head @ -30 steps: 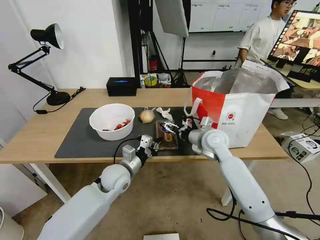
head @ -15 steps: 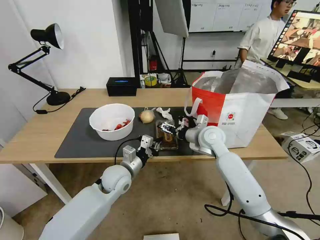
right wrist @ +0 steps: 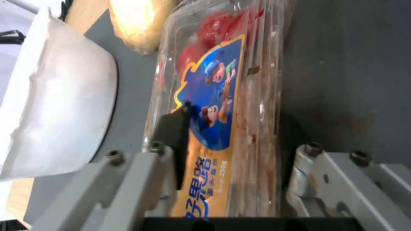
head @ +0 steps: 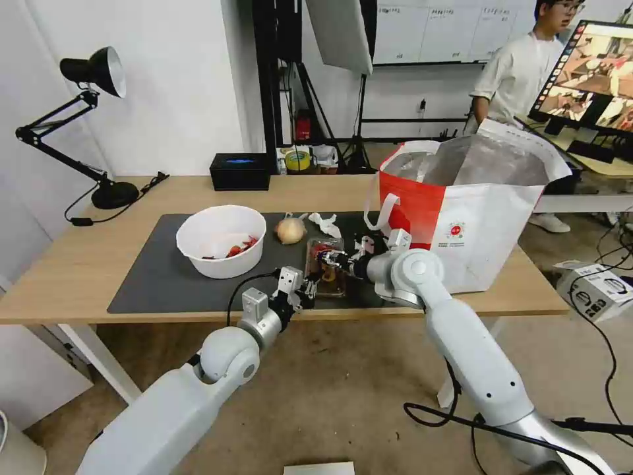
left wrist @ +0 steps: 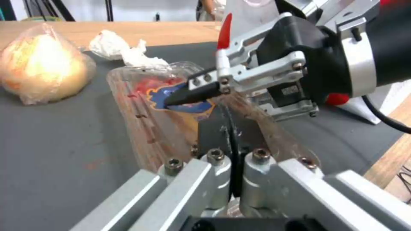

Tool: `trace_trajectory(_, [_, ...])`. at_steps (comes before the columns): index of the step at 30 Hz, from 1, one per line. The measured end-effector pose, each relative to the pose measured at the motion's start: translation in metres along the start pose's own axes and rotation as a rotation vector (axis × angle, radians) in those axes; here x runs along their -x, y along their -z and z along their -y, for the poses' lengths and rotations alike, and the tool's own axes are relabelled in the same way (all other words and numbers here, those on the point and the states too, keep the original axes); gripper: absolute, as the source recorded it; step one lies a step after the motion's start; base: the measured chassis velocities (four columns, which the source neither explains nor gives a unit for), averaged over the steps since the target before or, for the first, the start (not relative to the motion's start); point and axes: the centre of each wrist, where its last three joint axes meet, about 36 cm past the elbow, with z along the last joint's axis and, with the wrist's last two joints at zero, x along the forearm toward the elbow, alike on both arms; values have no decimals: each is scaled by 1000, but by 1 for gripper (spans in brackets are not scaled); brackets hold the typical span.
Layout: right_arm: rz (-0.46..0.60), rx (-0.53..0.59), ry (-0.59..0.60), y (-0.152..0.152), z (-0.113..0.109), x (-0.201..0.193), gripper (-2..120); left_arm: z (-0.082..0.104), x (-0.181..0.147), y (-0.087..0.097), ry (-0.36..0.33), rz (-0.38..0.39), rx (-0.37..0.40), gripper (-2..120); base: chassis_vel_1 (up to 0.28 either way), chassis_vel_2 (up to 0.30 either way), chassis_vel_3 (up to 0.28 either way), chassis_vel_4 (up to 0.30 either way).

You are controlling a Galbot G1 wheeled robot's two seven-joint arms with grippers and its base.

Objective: Pick up the trash from the table and place it into the takeout bag.

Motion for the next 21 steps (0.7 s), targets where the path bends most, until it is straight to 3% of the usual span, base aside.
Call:
trace_trajectory(2, [6, 5, 3, 2, 1, -1, 24, -1, -5, 0, 4, 5, -3, 0, 0, 0, 0, 0])
trace_trajectory(9, [21, 20, 41, 3, 2, -5, 2, -10, -23, 5, 39, 23, -6, 0, 0, 0, 0, 0])
trace_trajectory(20, [101, -25, 158, -4, -8, -38, 0, -18, -70, 2, 130, 69, -21, 0, 0, 0, 0, 0])
trace_trajectory(21, [163, -56, 227, -7, -12, -65, 0, -12, -87, -7, 165, 66, -30, 9, 0, 0, 0, 0])
